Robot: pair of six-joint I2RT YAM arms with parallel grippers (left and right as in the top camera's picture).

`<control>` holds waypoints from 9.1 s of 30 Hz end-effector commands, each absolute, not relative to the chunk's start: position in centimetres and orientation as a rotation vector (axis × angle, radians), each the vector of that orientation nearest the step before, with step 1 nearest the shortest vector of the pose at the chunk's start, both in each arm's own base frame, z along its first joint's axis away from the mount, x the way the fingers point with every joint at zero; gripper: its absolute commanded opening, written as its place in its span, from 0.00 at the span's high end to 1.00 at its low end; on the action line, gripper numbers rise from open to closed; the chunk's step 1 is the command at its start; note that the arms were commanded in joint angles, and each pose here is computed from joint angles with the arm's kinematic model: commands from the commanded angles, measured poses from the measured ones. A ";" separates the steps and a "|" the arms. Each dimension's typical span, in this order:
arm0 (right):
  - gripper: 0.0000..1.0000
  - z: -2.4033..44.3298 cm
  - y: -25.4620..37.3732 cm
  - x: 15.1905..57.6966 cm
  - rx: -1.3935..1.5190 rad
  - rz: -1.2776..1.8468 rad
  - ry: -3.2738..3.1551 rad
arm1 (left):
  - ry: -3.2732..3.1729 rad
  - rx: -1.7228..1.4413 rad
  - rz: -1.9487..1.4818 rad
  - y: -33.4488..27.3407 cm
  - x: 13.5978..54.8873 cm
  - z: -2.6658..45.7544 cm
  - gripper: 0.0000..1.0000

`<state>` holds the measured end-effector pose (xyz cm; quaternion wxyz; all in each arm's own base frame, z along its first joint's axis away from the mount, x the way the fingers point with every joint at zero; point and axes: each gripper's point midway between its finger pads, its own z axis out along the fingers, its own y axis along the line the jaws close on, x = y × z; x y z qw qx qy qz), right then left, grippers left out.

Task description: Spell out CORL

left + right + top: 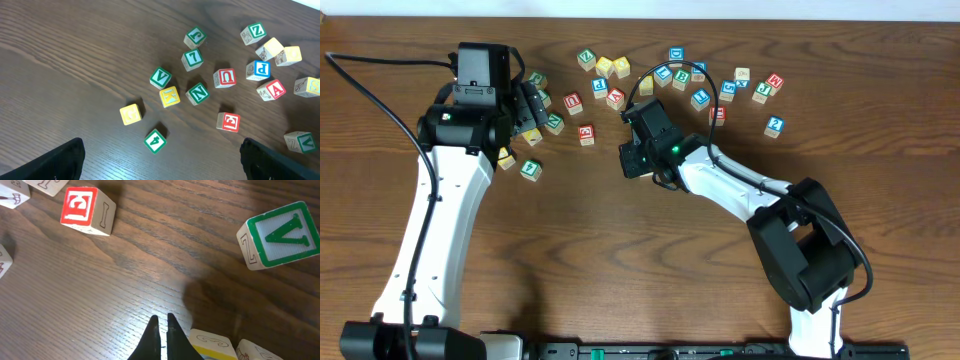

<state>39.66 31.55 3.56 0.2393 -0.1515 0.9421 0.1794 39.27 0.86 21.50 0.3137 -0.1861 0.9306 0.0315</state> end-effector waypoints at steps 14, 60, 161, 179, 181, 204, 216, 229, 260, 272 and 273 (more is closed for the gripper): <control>0.99 2.7 30.3 40.0 -0.302 0.384 2.614 | 2.447 -0.484 0.093 1.1 39.3 21.8 0.02; 0.99 3.4 23.9 41.8 -0.045 0.264 2.690 | 2.447 -0.483 0.093 1.1 39.3 21.8 0.03; 0.96 4.0 17.9 41.7 0.078 0.188 2.775 | 2.447 -0.483 0.093 1.1 39.3 21.8 0.02; 0.97 2.5 17.7 41.0 0.086 0.190 2.782 | 2.447 -0.484 0.093 1.1 39.3 21.8 0.02; 0.97 2.5 17.7 41.0 0.084 0.190 2.783 | 2.447 -0.483 0.093 1.1 39.3 21.8 0.02; 0.98 2.2 18.2 40.0 0.060 0.194 2.819 | 2.447 -0.483 0.093 1.1 39.3 21.8 0.02; 0.98 2.2 18.2 40.1 0.055 0.195 2.814 | 2.447 -0.483 0.093 1.1 39.3 21.8 0.02; 0.97 3.4 20.8 41.8 -0.075 0.333 2.717 | 2.447 -0.483 0.093 1.1 39.3 21.8 0.02; 0.99 1.5 21.9 39.9 -0.118 0.334 2.790 | 2.447 -0.483 0.093 1.1 39.3 21.8 0.02; 0.99 1.5 22.0 39.6 -0.121 0.347 2.803 | 2.447 -0.483 0.093 1.1 39.3 21.8 0.02; 0.99 1.5 22.0 39.7 -0.121 0.348 2.800 | 2.447 -0.483 0.093 1.1 39.3 21.8 0.02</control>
